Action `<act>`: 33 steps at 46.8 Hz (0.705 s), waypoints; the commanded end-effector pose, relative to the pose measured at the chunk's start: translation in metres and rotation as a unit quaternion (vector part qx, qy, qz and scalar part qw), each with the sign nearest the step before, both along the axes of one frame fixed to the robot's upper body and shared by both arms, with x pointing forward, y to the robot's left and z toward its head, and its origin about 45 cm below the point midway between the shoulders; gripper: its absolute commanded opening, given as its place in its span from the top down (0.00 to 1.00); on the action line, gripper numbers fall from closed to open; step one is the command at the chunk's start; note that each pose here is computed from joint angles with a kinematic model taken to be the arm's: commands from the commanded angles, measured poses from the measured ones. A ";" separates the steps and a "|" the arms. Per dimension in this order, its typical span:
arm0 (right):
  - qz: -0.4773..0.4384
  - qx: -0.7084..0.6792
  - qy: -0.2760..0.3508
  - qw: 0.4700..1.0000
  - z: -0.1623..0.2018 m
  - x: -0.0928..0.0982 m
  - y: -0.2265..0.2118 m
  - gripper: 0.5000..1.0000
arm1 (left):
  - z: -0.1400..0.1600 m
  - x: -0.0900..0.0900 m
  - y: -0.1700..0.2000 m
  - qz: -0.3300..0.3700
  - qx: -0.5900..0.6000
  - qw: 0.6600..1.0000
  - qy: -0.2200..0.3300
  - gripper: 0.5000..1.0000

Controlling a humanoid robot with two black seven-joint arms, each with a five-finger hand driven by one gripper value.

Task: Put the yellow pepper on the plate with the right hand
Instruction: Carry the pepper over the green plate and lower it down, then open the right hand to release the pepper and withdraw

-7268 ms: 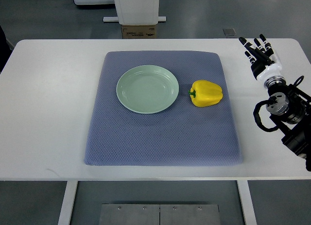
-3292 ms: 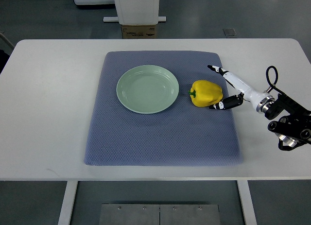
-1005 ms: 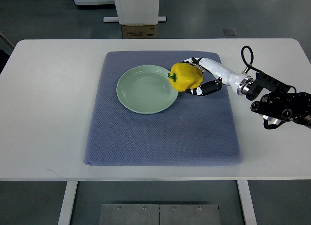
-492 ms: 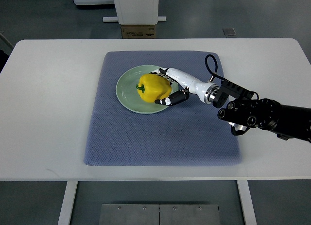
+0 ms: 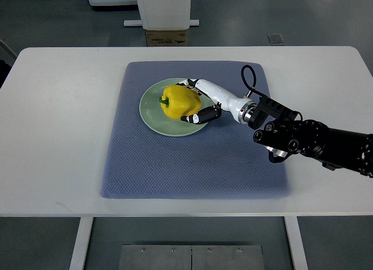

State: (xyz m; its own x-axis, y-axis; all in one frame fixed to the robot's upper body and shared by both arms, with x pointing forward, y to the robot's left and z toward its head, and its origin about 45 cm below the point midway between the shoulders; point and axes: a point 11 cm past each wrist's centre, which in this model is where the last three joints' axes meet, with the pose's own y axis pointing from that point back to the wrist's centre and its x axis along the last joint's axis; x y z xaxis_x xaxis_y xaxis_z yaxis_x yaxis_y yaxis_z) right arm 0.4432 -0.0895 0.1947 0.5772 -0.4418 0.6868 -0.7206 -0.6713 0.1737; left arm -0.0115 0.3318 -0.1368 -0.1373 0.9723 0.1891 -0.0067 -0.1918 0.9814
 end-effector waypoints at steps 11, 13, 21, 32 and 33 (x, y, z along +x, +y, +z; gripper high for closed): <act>0.006 0.003 -0.001 1.000 0.000 -0.002 0.001 0.00 | 0.000 0.000 0.000 0.000 0.000 1.000 0.000 0.00; 0.004 0.002 -0.002 1.000 0.001 0.000 0.000 0.00 | 0.000 0.000 0.000 0.000 0.000 1.000 0.000 0.00; -0.021 0.037 -0.007 0.999 0.017 0.010 -0.001 0.00 | 0.000 0.000 0.000 0.000 0.000 1.000 0.000 0.00; -0.104 0.164 0.019 0.981 0.027 0.020 -0.019 0.00 | 0.000 0.000 0.000 0.000 0.000 1.000 0.000 0.00; -0.111 0.173 0.022 0.978 0.026 0.019 -0.021 0.00 | 0.000 0.000 0.000 0.000 0.000 1.000 0.000 0.00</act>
State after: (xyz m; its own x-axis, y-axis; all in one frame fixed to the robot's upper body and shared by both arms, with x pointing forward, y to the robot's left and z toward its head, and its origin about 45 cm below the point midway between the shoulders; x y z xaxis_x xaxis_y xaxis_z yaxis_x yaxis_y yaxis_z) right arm 0.4619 -0.1057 0.2214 0.4866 -0.7119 0.5064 -0.8309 -0.5562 0.0164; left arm -0.0115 0.3318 -0.1368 -0.1371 0.9723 0.1892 -0.0069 -0.1919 0.9814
